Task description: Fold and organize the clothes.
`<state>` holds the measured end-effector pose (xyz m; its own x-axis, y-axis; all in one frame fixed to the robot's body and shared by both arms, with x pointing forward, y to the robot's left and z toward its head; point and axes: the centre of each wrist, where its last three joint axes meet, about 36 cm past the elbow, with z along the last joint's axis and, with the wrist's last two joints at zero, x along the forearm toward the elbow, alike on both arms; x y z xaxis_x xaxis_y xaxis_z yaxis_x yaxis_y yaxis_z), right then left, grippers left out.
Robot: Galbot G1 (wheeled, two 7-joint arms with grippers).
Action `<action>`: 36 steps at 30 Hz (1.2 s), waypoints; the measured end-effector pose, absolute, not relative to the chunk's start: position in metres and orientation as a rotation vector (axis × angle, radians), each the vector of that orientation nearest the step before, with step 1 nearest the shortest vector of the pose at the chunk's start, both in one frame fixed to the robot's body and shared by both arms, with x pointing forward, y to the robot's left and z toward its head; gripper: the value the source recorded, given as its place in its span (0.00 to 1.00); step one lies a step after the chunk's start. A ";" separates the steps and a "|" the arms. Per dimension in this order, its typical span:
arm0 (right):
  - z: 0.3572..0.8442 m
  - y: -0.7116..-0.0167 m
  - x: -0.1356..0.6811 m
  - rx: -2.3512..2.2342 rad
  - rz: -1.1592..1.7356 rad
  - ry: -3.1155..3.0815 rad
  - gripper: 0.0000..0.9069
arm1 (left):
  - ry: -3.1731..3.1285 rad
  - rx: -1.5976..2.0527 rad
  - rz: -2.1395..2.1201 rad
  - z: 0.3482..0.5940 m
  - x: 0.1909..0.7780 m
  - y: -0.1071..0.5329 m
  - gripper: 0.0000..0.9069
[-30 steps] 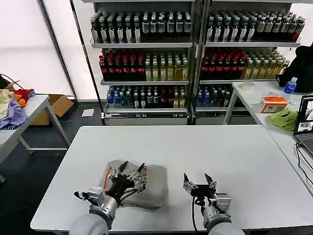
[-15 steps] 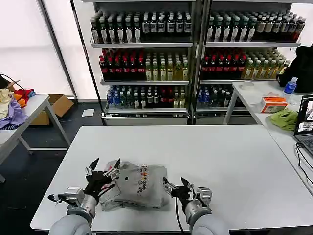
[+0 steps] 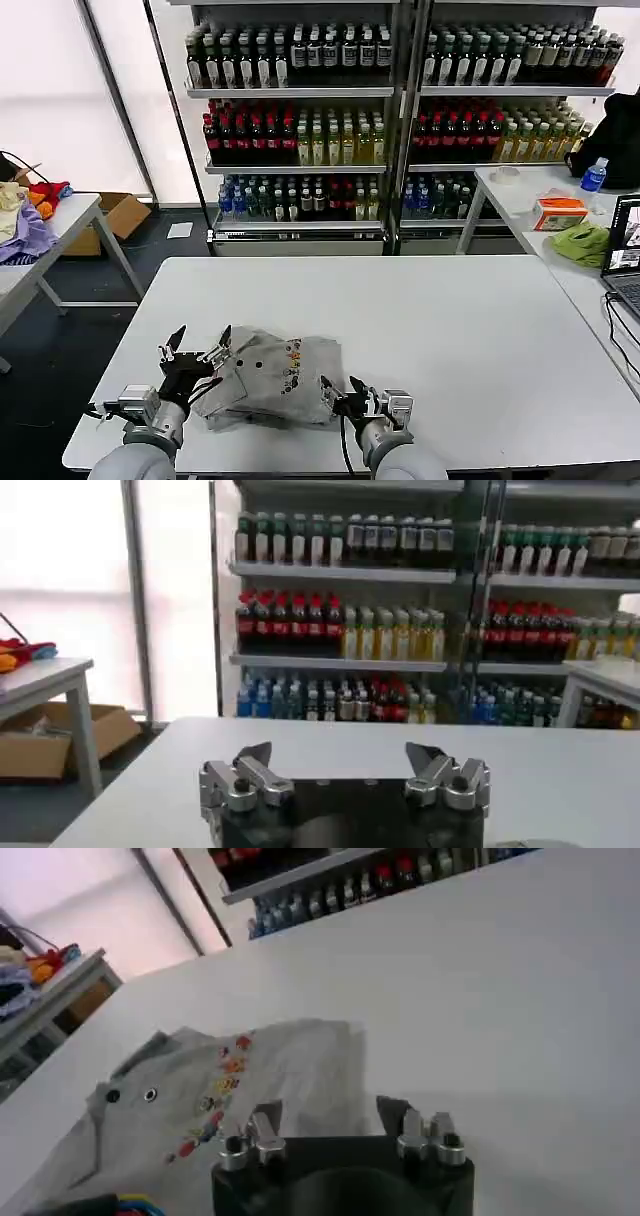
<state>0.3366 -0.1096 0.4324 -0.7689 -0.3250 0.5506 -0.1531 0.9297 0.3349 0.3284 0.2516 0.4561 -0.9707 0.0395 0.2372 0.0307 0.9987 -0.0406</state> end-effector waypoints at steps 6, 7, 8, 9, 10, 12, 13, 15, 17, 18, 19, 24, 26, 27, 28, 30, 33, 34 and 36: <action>0.427 -0.109 0.336 0.329 -0.349 -2.442 0.00 | -2.900 -0.046 0.054 0.457 0.326 0.252 1.00; 0.427 -0.109 0.336 0.328 -0.347 -2.442 0.00 | -2.898 -0.045 0.054 0.456 0.326 0.252 1.00; 0.426 -0.110 0.336 0.327 -0.343 -2.441 0.00 | -2.896 -0.044 0.054 0.456 0.325 0.252 1.00; 0.425 -0.110 0.336 0.327 -0.339 -2.441 0.00 | -2.894 -0.043 0.055 0.456 0.325 0.252 1.00; 0.424 -0.110 0.335 0.328 -0.336 -2.441 0.00 | -2.893 -0.042 0.055 0.456 0.325 0.252 1.00; 0.423 -0.110 0.335 0.329 -0.329 -2.444 0.00 | -2.890 -0.040 0.056 0.455 0.323 0.252 1.00; 0.423 -0.110 0.335 0.329 -0.326 -2.446 0.00 | -2.891 -0.040 0.056 0.456 0.323 0.253 1.00; 0.423 -0.111 0.335 0.329 -0.320 -2.450 0.00 | -2.889 -0.039 0.058 0.456 0.322 0.253 1.00; 0.423 -0.111 0.335 0.330 -0.315 -2.454 0.00 | -2.888 -0.038 0.058 0.456 0.322 0.253 1.00; 0.423 -0.112 0.335 0.332 -0.312 -2.455 0.00 | -2.888 -0.038 0.059 0.456 0.321 0.252 1.00; 0.423 -0.112 0.335 0.334 -0.310 -2.455 0.00 | -2.887 -0.038 0.061 0.456 0.321 0.252 1.00; 0.422 -0.111 0.334 0.341 -0.305 -2.461 0.00 | -2.883 -0.035 0.062 0.455 0.319 0.252 1.00; 0.422 -0.112 0.334 0.342 -0.305 -2.469 0.53 | -2.882 -0.034 0.063 0.455 0.318 0.252 1.00; 0.423 -0.113 0.334 0.343 -0.306 -2.476 1.00 | -2.881 -0.035 0.063 0.455 0.318 0.252 1.00; 0.424 -0.113 0.334 0.345 -0.306 -2.483 1.00 | -2.879 -0.034 0.064 0.455 0.317 0.252 1.00; 0.427 -0.115 0.334 0.349 -0.302 -2.502 1.00 | -2.876 -0.035 0.064 0.454 0.316 0.252 1.00; 0.430 -0.115 0.336 0.351 -0.291 -2.519 1.00 | -2.874 -0.038 0.063 0.454 0.316 0.251 1.00; 0.430 -0.115 0.337 0.353 -0.287 -2.525 1.00 | -2.874 -0.040 0.064 0.453 0.316 0.251 1.00; 0.430 -0.113 0.338 0.359 -0.281 -2.528 1.00 | -2.872 -0.044 0.065 0.453 0.316 0.250 1.00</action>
<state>0.3379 -0.1128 0.4301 -0.8044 -0.3124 0.5054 -0.1936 0.9420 0.2742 0.3164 0.2497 0.4534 -0.9638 0.0363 0.2643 0.0244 0.9985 -0.0483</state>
